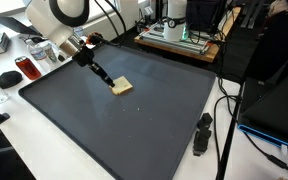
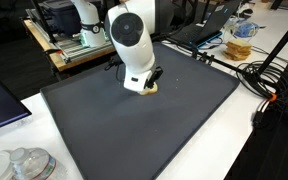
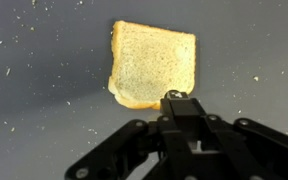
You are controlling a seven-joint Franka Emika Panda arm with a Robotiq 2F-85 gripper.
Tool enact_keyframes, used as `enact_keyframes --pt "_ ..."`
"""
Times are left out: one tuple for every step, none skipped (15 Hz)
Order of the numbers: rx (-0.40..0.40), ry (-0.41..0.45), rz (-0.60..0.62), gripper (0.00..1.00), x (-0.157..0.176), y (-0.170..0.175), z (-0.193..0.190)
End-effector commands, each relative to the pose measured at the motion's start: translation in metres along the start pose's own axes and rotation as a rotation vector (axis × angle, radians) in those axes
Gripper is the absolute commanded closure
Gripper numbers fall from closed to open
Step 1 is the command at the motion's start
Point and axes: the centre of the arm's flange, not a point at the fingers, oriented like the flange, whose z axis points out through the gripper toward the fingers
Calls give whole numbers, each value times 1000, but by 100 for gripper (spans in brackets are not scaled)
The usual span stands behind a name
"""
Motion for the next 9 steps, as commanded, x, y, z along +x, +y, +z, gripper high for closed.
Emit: enact_keyframes --pt "147 79 -27 95 -43 22 0" --pt "173 99 -35 95 -49 28 -1" --pt "193 124 -37 95 -55 34 -1" --pt "209 147 -39 95 -62 39 -2" --pt "221 168 -41 95 -69 45 -2" --pt "229 190 -45 95 -77 49 -3" --pt "243 213 -53 95 -86 53 -4" --pt "256 238 -60 95 -94 56 -5" --pt "276 264 -75 95 -104 57 -7"
